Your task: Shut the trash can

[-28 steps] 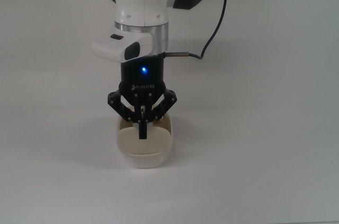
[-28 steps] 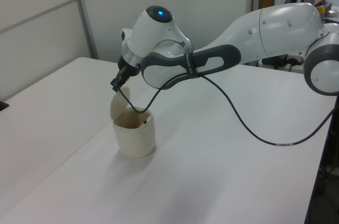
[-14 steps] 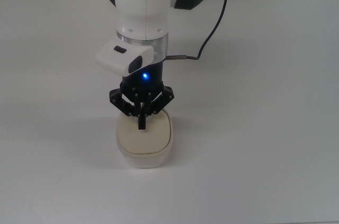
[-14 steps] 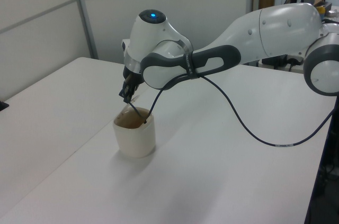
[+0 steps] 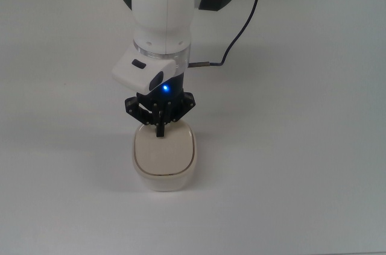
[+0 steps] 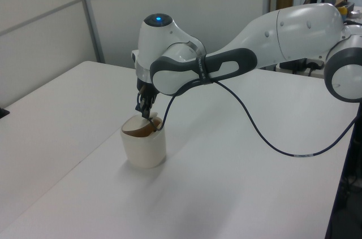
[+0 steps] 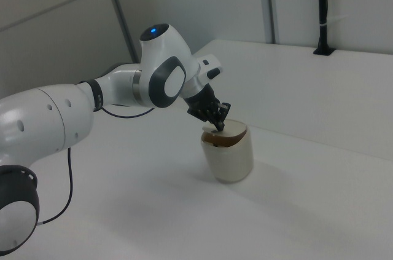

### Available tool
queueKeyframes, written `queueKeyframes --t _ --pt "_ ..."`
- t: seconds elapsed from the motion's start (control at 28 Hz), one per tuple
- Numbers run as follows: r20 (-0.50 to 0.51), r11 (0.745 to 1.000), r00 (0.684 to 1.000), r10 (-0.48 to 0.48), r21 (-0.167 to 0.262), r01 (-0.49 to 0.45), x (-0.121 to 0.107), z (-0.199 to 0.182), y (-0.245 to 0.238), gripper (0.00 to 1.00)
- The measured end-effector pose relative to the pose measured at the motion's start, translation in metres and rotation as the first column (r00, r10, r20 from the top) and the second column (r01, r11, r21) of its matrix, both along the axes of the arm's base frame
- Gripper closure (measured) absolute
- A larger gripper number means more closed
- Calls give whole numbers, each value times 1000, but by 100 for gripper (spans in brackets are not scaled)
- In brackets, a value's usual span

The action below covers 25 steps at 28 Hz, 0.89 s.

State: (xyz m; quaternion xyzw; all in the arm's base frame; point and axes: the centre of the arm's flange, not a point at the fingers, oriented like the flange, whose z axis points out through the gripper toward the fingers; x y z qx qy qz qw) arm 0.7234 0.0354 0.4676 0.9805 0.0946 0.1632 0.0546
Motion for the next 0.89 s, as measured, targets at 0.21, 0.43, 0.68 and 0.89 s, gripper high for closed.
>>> queueKeyframes --t 0.21,0.43,0.68,0.89 --pt "-36 1000 999 12 -4 -12 -3 -4 4 99" --pt "-47 1000 999 19 -2 -19 -4 -8 8 99" --pt "-62 1000 998 26 -4 -26 -4 -17 9 99" --pt "-73 999 997 40 -8 -40 -3 -24 9 99"
